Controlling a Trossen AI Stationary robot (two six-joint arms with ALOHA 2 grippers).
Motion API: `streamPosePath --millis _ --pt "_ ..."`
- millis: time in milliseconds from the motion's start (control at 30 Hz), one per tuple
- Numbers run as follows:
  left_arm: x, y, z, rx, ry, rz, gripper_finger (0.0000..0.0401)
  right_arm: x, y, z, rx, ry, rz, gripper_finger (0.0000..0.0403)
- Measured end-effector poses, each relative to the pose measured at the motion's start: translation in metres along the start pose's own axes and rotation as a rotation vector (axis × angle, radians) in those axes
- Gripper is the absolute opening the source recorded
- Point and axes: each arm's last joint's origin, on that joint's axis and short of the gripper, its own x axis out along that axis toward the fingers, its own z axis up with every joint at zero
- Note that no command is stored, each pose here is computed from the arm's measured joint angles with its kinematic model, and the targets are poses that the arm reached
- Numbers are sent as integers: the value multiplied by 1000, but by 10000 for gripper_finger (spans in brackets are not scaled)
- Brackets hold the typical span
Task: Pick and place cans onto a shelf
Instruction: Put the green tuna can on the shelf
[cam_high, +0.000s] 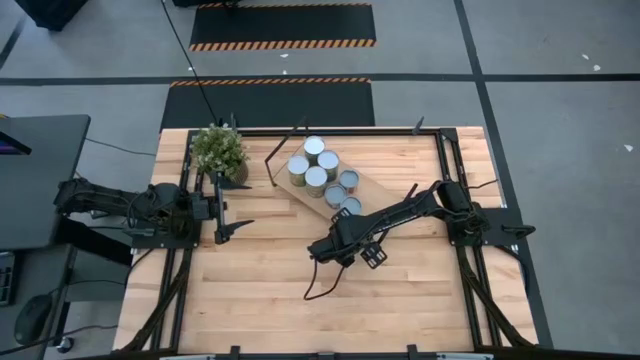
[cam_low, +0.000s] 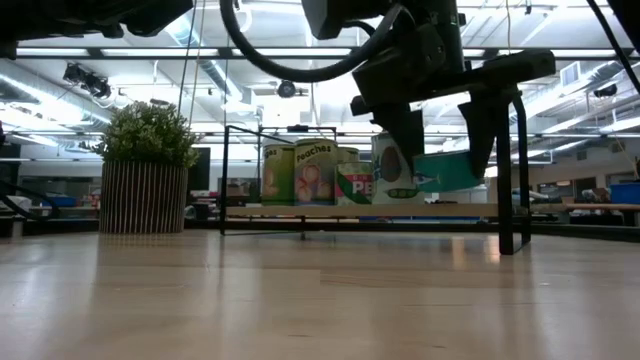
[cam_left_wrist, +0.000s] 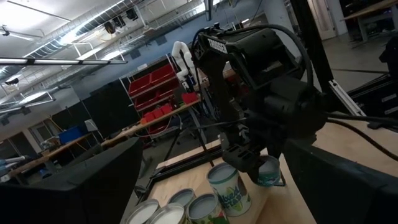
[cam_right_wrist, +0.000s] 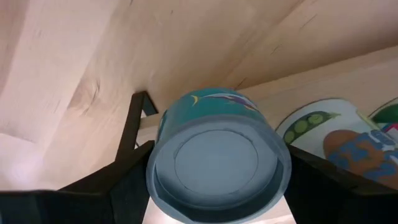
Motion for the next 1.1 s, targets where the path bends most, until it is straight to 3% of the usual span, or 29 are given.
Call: streamPosePath --millis 233,433,900,1100 --pt "0 0 0 0 0 0 398 1 -4 -5 90 27 24 310" --pt "0 0 0 0 0 0 398 0 -1 2 110 -37 56 310" --pt "0 0 0 0 0 0 398 -2 -11 0 794 -37 224 310" --pt "0 0 0 -1 1 0 398 -7 -15 -3 943 -44 194 310"
